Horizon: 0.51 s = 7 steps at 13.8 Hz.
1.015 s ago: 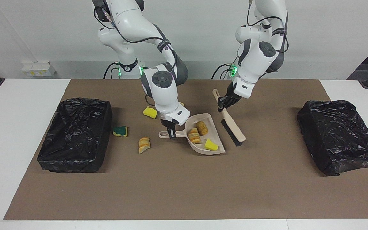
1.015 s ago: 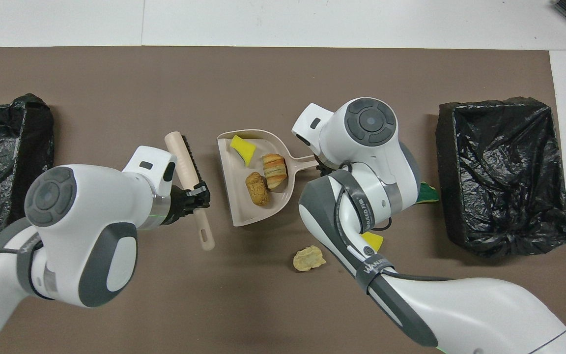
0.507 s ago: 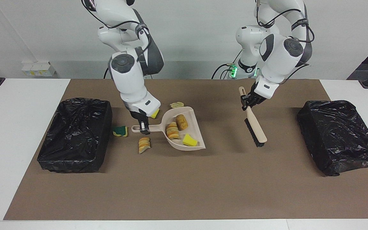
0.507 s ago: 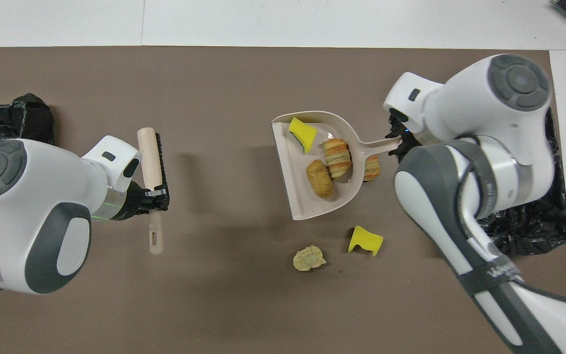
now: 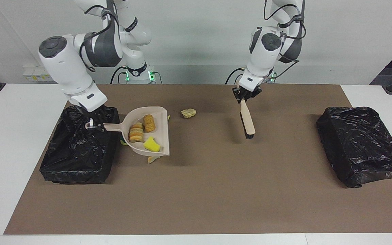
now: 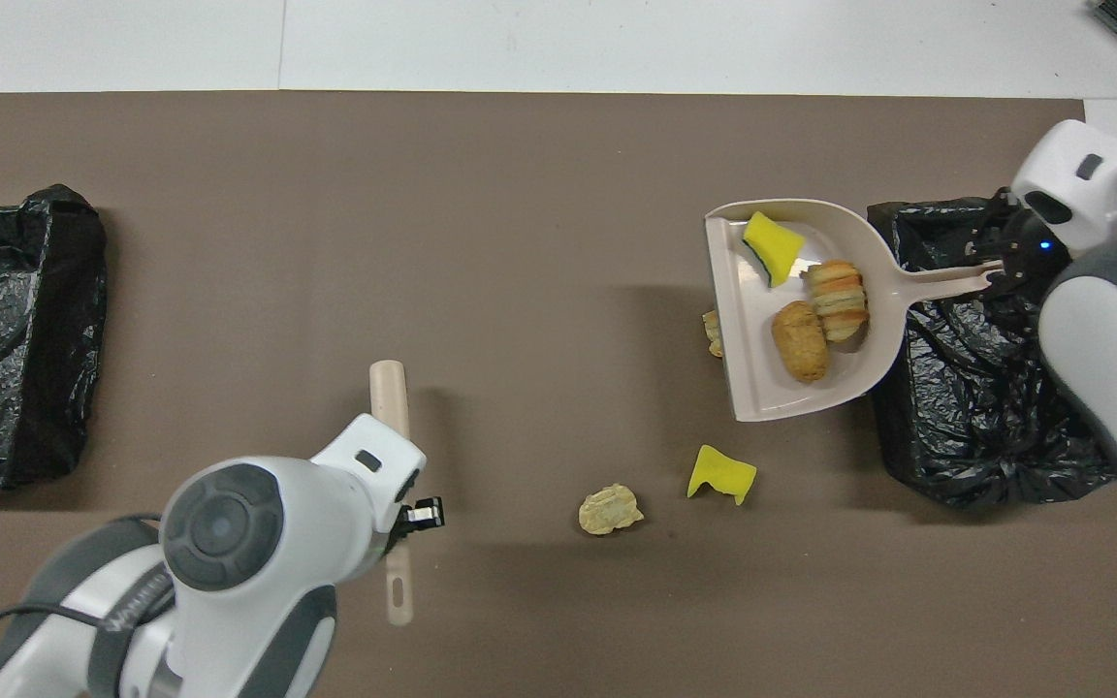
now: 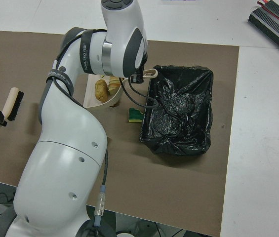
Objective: Sweep and dump trash in bin
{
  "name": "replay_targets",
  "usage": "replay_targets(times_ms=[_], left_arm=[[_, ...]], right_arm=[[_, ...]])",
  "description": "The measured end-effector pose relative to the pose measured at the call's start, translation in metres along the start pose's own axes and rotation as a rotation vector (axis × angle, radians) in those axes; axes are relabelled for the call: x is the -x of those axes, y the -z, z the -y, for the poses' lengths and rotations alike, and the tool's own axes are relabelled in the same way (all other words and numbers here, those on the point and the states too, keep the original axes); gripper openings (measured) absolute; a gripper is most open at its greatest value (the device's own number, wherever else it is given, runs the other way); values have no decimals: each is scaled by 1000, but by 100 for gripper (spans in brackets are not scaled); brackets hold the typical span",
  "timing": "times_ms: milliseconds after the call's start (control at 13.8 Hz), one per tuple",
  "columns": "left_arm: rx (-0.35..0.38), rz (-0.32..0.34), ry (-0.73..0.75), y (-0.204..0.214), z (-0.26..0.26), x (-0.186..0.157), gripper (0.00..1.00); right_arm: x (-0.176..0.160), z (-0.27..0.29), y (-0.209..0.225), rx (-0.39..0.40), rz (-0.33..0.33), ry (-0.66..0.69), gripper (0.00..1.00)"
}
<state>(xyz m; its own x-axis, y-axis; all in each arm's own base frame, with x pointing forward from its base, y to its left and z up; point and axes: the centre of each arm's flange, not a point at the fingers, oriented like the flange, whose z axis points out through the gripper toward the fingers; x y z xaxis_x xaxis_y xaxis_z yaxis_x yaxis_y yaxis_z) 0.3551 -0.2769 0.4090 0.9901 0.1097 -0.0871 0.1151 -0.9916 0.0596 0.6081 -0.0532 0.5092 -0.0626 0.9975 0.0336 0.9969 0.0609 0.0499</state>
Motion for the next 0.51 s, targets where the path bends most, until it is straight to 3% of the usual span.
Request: replay_targets(times_ms=[362, 507], left_arm=[[-20, -31, 14, -50, -30, 87, 26], [-7, -60, -3, -62, -22, 107, 26]], right_arm=[[119, 31, 6, 6, 16, -55, 32], [154, 43, 11, 11, 74, -91, 32]])
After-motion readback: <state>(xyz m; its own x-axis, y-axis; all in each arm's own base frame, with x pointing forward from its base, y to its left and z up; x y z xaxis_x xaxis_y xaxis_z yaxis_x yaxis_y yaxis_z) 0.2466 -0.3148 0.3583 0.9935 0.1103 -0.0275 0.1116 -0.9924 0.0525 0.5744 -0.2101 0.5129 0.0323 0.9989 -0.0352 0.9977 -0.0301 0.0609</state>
